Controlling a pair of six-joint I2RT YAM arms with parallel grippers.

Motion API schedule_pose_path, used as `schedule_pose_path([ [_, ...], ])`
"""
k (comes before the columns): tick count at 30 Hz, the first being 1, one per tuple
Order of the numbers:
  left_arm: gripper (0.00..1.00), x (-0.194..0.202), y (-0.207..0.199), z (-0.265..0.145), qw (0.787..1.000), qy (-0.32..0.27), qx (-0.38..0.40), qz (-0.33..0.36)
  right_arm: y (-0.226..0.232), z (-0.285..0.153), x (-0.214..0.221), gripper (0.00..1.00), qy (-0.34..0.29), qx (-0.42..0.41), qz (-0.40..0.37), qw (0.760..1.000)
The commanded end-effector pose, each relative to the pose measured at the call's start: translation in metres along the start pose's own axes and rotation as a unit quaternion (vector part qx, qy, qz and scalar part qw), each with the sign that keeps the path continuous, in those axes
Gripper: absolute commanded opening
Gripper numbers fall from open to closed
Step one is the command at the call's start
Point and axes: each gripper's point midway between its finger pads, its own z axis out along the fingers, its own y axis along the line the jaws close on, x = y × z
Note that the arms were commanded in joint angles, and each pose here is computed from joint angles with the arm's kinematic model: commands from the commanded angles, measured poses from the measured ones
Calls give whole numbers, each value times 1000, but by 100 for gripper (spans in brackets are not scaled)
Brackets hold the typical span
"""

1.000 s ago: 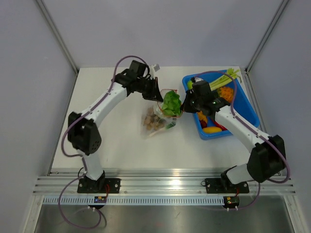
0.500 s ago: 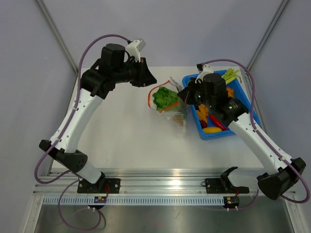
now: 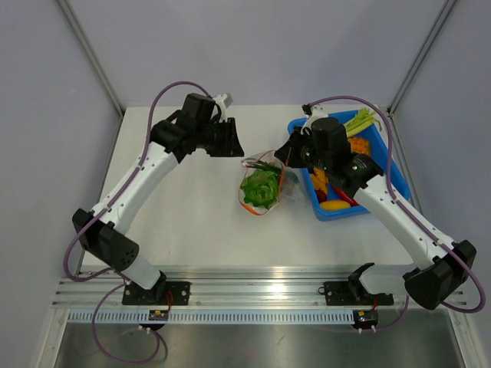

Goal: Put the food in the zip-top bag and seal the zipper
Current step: Adjust the zipper food storage bag at the center of the board.

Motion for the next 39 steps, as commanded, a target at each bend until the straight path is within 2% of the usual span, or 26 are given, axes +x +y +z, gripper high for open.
schedule_pose_path([
  [1,37,-2,4,-25,996,-65,-20,-50,17,-6,-19,0,-40,-29,8,999],
  [2,37,-12,-7,-40,993,-108,7,-55,17,-5,-19,0,-39,-30,9,999],
  [3,38,9,3,-29,992,-90,1,-85,18,-5,-19,0,-39,-31,9,999],
  [6,45,12,7,-36,987,-121,5,-108,19,-3,-18,0,-35,-35,10,999],
  [8,50,29,18,-27,987,-114,-3,-118,19,-3,-19,0,-35,-35,9,999],
  [10,50,38,28,-21,985,-116,-16,-123,19,-2,-18,0,-35,-34,8,999],
  [16,40,48,47,-1,986,-114,-41,-115,19,-2,-16,0,-32,-34,10,999],
  [22,35,51,62,19,988,-103,-47,-108,17,-2,-12,0,-26,-32,11,999],
  [31,32,55,52,29,992,-79,1,-96,17,-4,-13,0,-29,-32,13,999],
  [39,32,69,56,43,993,-61,9,-105,18,-3,-11,0,-27,-35,15,999],
])
